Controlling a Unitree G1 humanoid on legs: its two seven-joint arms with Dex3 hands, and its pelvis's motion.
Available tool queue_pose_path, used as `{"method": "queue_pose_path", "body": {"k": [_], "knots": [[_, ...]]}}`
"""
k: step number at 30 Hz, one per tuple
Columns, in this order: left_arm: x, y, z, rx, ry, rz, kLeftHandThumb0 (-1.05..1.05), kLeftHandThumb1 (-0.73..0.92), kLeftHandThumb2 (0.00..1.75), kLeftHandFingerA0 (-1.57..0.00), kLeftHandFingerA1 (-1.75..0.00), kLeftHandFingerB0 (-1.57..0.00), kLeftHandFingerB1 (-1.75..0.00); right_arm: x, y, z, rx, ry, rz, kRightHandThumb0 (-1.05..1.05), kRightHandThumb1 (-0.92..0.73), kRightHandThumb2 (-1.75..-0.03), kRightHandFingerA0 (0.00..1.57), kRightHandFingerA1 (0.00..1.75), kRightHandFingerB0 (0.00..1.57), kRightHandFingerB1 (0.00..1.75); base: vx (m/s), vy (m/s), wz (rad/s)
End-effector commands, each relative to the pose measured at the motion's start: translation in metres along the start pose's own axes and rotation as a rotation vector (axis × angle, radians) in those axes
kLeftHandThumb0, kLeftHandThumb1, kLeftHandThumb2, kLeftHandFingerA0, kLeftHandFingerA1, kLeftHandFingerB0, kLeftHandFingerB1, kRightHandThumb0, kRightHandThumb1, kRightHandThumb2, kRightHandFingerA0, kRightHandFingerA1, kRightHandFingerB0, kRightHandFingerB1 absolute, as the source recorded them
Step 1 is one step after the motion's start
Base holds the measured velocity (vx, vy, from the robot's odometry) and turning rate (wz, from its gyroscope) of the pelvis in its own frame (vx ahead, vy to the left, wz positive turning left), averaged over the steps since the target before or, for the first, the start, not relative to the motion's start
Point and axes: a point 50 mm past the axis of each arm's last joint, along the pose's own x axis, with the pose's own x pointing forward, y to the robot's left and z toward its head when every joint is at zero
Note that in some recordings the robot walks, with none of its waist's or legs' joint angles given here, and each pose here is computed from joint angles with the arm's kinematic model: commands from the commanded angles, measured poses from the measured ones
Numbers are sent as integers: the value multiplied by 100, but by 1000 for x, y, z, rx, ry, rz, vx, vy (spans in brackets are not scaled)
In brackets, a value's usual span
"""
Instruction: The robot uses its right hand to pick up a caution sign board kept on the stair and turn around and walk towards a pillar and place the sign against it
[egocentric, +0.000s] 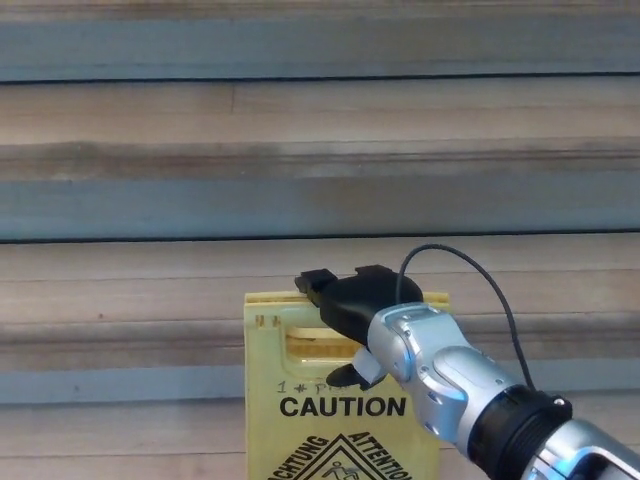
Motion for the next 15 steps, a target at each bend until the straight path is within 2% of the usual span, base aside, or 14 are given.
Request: {"method": "queue_pose_path", "body": {"k": [1,2,3,5,9,10,15], "knots": [[-3,4,7,32,-86,1,-42,42,68,-111,-77,-99,-68,-8,44,-24,104,49,105,-37,-50,-77,74,116,13,51,0,0,0],[-4,5,6,35,-84,1,-41,43,68,-107,-78,-95,-69,-11,50,-28,142,42,87,-28,-59,-61,69,131,18,48,0,0,0],[-4,5,6,35,-83,-2,-41,43,68,-107,-78,-95,-69,-12,53,-30,152,42,77,-28,-59,-61,69,131,18,48,0,0,0],[-4,5,5,31,-71,7,-40,42,69,-108,-78,-96,-69,-14,55,-35,158,58,53,-25,-59,-61,74,159,23,49,0,0,0],[-5,6,3,29,-62,8,-42,43,67,-109,-77,-97,-68,-16,60,-40,138,67,5,-22,-59,-60,75,163,29,51,0,0,0],[-4,6,2,22,-51,12,-41,43,66,-110,-76,-96,-67,-17,61,-42,134,66,-12,-21,-60,-62,67,158,31,54,0,0,0],[-2,3,2,-4,-51,10,-41,42,67,-112,-78,-98,-69,-21,66,-52,81,72,-103,-18,-53,-66,64,146,33,58,0,0,0]]}}
